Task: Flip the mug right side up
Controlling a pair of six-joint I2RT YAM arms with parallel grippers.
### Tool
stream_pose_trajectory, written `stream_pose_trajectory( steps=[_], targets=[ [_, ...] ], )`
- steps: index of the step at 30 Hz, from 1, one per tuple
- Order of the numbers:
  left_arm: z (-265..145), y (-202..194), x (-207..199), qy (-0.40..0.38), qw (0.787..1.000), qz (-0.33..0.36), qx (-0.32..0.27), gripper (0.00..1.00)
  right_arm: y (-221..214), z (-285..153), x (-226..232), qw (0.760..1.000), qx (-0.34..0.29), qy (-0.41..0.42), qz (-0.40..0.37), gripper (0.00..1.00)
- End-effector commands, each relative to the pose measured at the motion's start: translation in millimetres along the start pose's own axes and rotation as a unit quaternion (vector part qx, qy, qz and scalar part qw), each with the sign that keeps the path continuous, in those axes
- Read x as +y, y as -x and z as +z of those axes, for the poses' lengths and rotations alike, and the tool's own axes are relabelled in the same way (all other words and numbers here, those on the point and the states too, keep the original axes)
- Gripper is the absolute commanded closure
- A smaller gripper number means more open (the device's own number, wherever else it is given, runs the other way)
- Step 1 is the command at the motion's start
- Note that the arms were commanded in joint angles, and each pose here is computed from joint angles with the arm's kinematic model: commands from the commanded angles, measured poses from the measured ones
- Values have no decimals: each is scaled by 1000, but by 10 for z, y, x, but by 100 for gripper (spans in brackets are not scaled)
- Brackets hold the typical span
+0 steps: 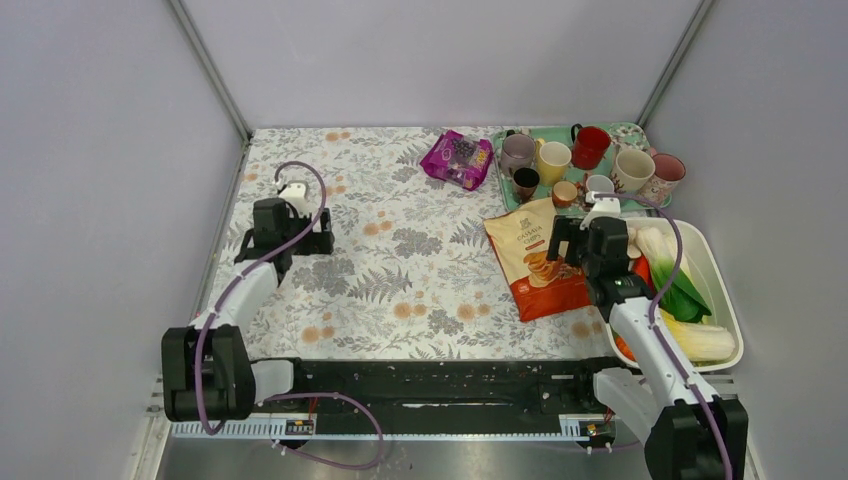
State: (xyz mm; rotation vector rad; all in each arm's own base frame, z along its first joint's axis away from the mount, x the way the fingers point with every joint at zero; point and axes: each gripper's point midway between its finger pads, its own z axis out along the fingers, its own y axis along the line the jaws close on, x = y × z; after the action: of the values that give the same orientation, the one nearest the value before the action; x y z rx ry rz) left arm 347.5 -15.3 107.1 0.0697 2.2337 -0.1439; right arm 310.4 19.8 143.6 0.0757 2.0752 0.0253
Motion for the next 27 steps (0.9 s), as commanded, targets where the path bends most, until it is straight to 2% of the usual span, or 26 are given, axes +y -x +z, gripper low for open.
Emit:
stream_pose_trajectory(
  steps=[1,2,6,27],
  targets=[
    [-62,82,27,17,997,-25,-75,1,108,-7,-80,997,-68,-20,36,1],
    [-81,76,18,15,996,-22,-81,1,163,-6,-75,995,-92,-17,40,1],
    [-129,164,70,30,995,-21,-98,1,125,-7,-127,992,-114,-29,55,1],
    [-64,-14,97,10,997,-41,-70,1,117,4,-73,992,-111,-14,51,1]
  ],
)
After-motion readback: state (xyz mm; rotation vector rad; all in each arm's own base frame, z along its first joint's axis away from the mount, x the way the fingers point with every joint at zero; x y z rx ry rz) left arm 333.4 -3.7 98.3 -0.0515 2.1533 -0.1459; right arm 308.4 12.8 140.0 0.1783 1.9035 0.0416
